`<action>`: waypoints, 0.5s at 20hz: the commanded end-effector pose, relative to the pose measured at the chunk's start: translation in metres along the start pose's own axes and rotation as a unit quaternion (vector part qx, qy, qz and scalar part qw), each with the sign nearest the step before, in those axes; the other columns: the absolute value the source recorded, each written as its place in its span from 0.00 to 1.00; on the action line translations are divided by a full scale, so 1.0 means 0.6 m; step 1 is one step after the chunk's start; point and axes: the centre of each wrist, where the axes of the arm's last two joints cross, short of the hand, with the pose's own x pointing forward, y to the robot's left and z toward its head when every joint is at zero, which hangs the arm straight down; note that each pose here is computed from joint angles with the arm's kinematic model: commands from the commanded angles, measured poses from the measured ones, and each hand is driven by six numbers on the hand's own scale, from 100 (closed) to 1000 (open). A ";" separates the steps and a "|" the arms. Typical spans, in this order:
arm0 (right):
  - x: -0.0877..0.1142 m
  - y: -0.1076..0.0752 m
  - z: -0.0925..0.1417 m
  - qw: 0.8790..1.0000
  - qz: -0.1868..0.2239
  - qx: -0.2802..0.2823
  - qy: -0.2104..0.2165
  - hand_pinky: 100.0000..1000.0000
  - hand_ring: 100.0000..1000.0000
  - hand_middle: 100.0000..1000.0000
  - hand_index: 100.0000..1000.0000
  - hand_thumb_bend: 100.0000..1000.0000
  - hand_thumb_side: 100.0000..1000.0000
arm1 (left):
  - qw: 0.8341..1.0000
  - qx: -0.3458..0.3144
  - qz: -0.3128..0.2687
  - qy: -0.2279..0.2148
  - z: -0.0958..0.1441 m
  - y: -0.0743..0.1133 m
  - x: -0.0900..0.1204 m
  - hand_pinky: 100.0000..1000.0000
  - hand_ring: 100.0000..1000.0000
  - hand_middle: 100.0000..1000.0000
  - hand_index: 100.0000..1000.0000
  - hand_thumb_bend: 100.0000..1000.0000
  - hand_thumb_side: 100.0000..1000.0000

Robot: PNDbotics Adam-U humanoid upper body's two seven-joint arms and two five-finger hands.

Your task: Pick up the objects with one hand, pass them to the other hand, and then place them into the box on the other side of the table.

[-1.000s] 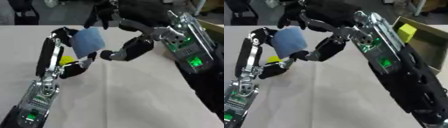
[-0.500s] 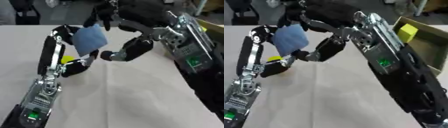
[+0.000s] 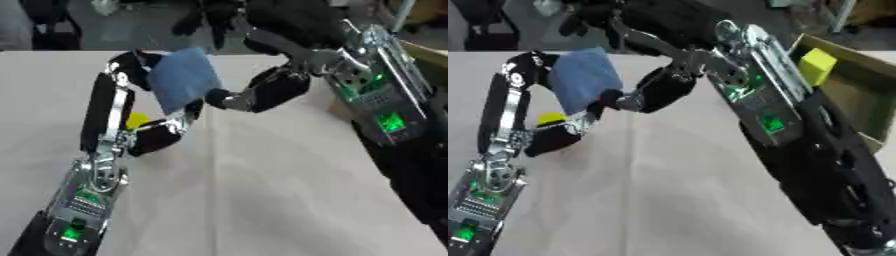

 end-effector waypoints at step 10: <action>-0.010 0.004 -0.008 1.000 0.019 0.005 0.005 0.74 0.51 0.69 0.83 0.37 0.10 | 1.000 0.016 -0.003 -0.024 -0.018 0.003 0.016 0.46 0.41 0.31 0.52 0.00 0.03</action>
